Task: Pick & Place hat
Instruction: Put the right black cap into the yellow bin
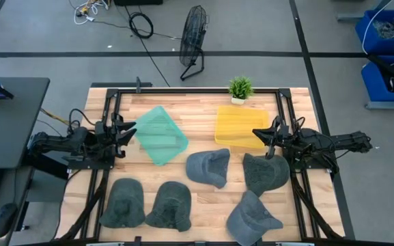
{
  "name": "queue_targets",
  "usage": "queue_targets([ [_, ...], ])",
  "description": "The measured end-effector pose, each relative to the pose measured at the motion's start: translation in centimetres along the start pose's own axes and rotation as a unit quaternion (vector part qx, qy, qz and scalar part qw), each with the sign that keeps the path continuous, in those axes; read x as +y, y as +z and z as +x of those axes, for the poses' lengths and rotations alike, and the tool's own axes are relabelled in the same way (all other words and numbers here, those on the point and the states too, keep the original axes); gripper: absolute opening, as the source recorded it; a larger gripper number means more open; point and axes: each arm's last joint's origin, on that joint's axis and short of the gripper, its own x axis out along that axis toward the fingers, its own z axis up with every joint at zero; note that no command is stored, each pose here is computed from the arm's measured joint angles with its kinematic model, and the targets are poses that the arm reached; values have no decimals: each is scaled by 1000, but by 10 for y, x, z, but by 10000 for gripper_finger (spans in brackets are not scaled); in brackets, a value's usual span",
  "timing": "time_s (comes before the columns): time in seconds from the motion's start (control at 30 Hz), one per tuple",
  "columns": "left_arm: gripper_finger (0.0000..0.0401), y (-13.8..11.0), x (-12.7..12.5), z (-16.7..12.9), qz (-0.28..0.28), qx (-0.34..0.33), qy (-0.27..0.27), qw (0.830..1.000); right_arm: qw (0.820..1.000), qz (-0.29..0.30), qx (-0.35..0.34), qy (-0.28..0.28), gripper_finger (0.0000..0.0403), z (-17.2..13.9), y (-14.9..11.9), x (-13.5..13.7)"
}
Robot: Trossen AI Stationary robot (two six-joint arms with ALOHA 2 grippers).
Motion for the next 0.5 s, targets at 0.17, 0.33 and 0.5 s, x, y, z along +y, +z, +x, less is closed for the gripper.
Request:
queue_targets([
  [0.17,131,1,0,0,-1,-4,0,1000,998,-37,-14,-50,25,0,3,-3],
  [0.33,131,1,0,0,8,-4,0,1000,997,-10,-78,-14,28,-1,16,-1],
  [0.5,131,2,0,0,13,-11,1,1000,990,-27,-122,59,60,-3,24,3],
])
